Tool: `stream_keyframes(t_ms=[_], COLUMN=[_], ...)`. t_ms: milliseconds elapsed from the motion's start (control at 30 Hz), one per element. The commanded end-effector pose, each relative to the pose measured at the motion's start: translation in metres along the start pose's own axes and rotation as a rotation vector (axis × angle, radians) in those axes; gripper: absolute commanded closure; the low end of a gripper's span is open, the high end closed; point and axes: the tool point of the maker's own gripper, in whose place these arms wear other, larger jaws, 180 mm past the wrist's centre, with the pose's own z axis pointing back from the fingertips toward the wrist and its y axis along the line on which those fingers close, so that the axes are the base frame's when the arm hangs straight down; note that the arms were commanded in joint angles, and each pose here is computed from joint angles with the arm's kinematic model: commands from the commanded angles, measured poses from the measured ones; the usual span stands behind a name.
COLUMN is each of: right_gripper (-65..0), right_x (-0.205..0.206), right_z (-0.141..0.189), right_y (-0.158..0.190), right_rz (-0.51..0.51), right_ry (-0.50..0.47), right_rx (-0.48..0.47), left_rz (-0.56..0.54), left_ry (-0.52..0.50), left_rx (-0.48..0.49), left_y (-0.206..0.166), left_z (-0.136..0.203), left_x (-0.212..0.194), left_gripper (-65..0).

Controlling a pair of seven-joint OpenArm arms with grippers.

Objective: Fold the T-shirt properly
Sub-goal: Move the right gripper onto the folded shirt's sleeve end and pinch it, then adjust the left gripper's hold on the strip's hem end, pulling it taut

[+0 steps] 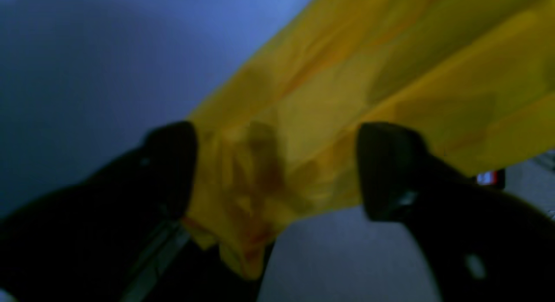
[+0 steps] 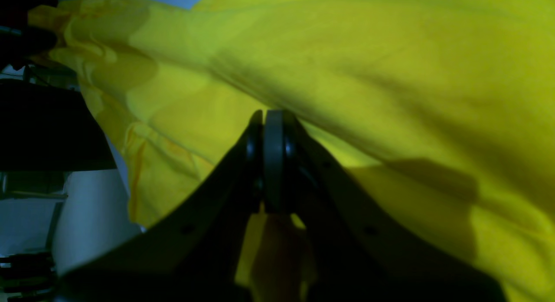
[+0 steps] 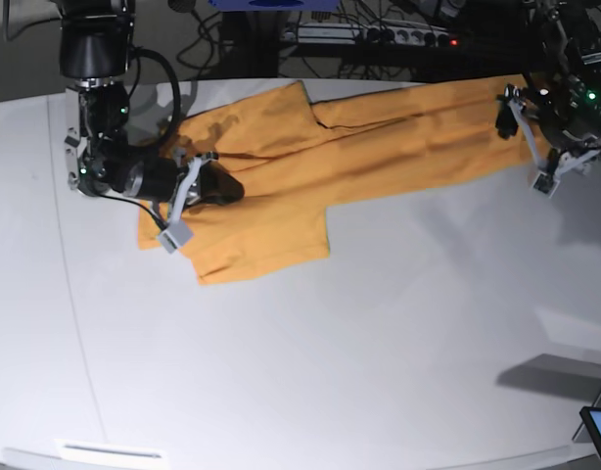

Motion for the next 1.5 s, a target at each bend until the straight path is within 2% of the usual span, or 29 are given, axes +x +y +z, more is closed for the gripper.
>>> stream_keyframes(t_ms=[0,100,167,367,467,633,800,900,1167,1300,1467], right_gripper=[-0.7,-0.7,-0.7,-0.7,-0.7,-0.7,-0.7,-0.7,-0.7,-0.7,-0.7], right_x=[-0.020,-0.020,-0.020,-0.020,-0.020,-0.020,-0.021,-0.022,-0.027,-0.029,-0.030], right_z=[0.005,0.005,0.005,0.005,0.006,0.006,0.005,0.006,0.006,0.006,0.007], right_y=[-0.019,-0.019,-0.019,-0.019,-0.019,-0.019,-0.018,-0.018,-0.017,-0.016,-0.017], right_rz=[0.003,0.003,0.004,0.004,0.005,0.005,0.004,0.002,-0.005,-0.007,-0.008], right_ry=[0.114,0.114,0.115,0.115,0.116,0.116,0.120,0.121,0.127,0.129,0.132], right_rx=[-0.089,-0.089,-0.088,-0.088,-0.090,-0.090,-0.088,-0.087,-0.084,-0.084,-0.086], left_rz=[-0.021,-0.010,-0.007,0.018,0.026,0.067,0.214,0.267,0.279,0.280,0.333], left_ry=[-0.026,-0.062,-0.089,-0.137,-0.108,-0.051,-0.069,-0.024,0.131,0.119,0.144], left_rx=[0.010,-0.030,-0.055,-0.144,-0.168,-0.156,-0.041,0.006,0.116,0.148,0.123], left_y=[0.005,-0.003,-0.007,-0.024,-0.031,-0.029,0.004,0.012,0.019,0.024,0.025], left_z=[0.006,0.007,0.007,0.009,0.008,0.011,0.025,0.030,0.025,0.020,0.006], left_x=[0.007,0.014,0.021,0.025,0.013,-0.015,-0.034,-0.052,-0.090,-0.094,-0.107], left_gripper=[-37.0,-18.3,-10.6,-8.4,0.0,0.0,0.0,0.0,0.0,0.0,0.0])
